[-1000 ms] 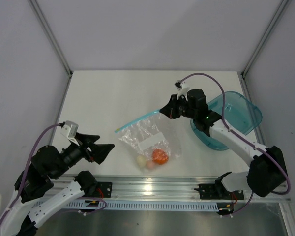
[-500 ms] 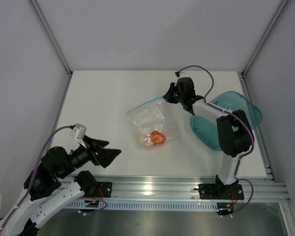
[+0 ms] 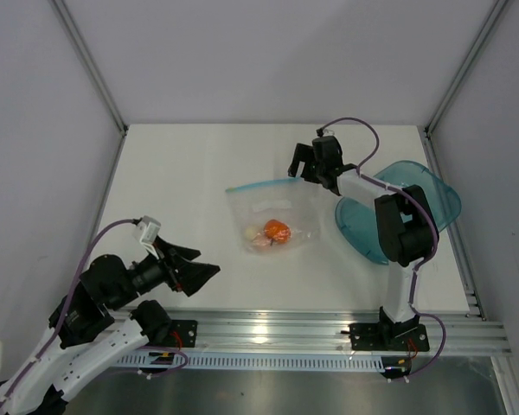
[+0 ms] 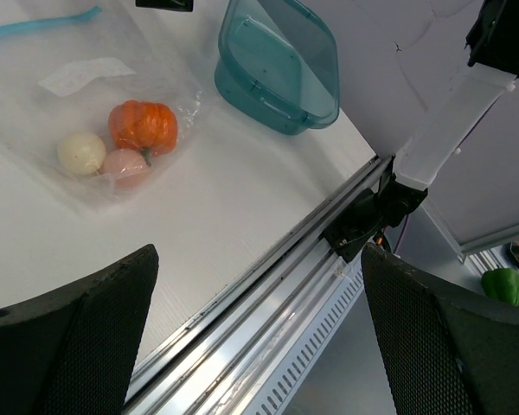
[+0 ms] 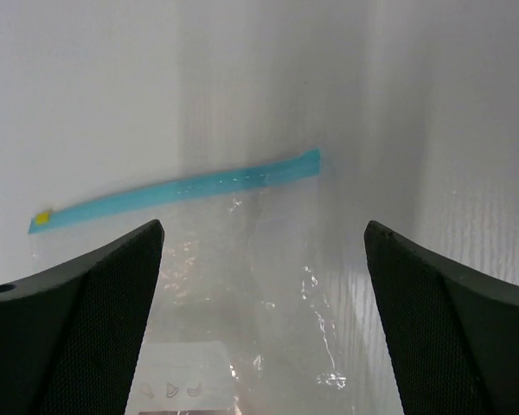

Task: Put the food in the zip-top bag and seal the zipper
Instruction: Place the zipper food storage bag at the center of the board, then reset both arms

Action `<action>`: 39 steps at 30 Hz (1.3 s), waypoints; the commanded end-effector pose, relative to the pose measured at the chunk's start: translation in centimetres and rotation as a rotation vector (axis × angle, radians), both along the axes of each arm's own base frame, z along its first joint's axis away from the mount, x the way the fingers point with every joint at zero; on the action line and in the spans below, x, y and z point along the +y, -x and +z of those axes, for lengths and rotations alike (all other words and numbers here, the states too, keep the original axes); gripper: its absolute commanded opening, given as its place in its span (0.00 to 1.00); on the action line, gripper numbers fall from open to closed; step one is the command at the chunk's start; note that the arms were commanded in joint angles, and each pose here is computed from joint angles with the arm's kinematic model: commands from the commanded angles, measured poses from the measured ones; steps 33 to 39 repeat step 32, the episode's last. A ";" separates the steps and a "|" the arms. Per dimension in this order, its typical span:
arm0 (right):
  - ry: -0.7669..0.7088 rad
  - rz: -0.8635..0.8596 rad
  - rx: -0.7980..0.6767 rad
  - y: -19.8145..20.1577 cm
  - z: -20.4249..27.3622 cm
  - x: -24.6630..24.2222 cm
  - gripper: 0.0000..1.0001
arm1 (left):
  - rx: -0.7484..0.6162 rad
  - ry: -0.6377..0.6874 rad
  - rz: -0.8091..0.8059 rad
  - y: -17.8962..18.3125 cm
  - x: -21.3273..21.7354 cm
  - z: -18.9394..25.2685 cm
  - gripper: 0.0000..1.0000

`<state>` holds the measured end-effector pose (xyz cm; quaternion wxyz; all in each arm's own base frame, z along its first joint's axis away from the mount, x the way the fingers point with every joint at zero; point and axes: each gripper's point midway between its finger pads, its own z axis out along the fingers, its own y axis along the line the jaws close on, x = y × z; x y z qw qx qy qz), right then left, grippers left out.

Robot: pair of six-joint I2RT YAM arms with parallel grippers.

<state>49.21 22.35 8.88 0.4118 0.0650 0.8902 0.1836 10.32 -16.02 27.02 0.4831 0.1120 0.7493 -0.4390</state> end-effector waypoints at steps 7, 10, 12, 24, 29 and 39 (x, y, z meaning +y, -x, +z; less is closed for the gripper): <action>0.085 -0.057 -0.091 2.8 8.2 -2.8 0.99 | 0.079 0.027 0.001 -0.6 -1.3 -1.1 1.00; 0.131 -0.096 -0.092 4.9 10.2 -4.2 0.99 | 0.091 0.027 -0.003 -0.9 -1.8 -1.2 1.00; 0.196 -0.156 -0.035 7.3 10.2 -6.2 0.99 | 0.100 0.034 -0.007 -1.1 -2.2 -1.2 0.99; 0.165 -0.141 0.012 22.0 9.3 -10.6 0.99 | 0.184 0.055 -0.054 -3.1 -6.0 -2.5 0.99; 0.106 -0.150 0.003 25.9 9.6 -11.9 1.00 | 0.164 0.071 -0.071 -4.3 -7.4 -2.2 1.00; 0.081 -0.154 0.021 27.3 9.2 -12.4 0.99 | 0.158 0.107 -0.098 -4.8 -8.3 -2.6 0.99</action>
